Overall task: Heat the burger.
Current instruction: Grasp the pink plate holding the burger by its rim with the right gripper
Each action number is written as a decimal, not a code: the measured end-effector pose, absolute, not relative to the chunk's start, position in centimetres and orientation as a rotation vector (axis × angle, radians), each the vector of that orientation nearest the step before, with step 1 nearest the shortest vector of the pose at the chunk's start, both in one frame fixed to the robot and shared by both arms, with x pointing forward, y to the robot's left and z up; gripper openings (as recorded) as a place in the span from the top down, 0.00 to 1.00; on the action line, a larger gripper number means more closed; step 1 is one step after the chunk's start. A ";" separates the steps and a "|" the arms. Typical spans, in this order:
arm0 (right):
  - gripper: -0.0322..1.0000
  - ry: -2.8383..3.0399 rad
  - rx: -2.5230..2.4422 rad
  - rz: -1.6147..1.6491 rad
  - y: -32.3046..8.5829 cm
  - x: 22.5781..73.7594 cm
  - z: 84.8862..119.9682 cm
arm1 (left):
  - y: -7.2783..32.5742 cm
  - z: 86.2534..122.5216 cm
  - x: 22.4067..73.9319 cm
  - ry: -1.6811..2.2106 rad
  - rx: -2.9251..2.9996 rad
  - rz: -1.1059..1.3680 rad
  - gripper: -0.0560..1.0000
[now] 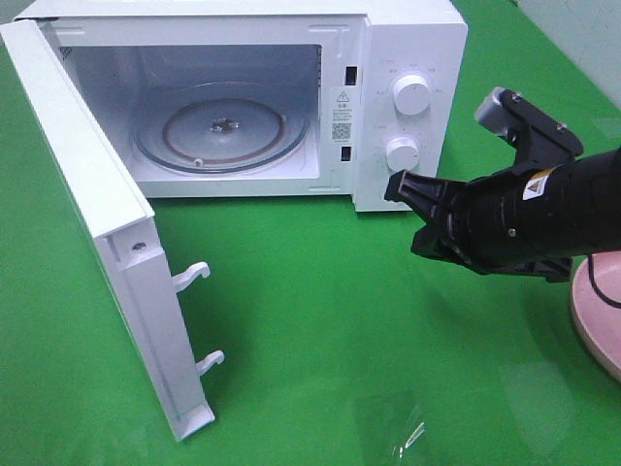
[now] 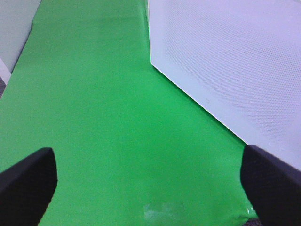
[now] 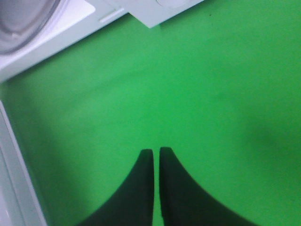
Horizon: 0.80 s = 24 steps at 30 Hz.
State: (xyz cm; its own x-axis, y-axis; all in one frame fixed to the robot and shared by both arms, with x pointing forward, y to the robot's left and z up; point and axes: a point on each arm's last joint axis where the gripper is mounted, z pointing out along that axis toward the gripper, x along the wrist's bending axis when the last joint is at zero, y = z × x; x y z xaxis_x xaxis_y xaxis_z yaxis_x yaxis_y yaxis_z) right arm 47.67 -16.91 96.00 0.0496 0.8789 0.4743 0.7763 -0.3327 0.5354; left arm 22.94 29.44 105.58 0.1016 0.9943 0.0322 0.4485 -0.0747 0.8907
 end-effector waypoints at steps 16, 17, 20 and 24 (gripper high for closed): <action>0.80 2.254 1.766 0.401 -20.0 46.2 100.2 | 29.4 105.6 22.9 1.444 1.631 0.921 0.02; 0.75 2.271 1.733 0.365 -20.3 45.9 100.9 | 29.4 105.6 22.9 1.444 1.631 0.921 0.02; 0.72 2.283 1.693 0.342 -20.5 45.7 101.6 | 29.4 105.6 22.9 1.444 1.631 0.921 0.02; 0.56 2.300 1.643 0.323 -20.9 45.2 102.5 | 29.4 105.6 22.9 1.444 1.631 0.921 0.02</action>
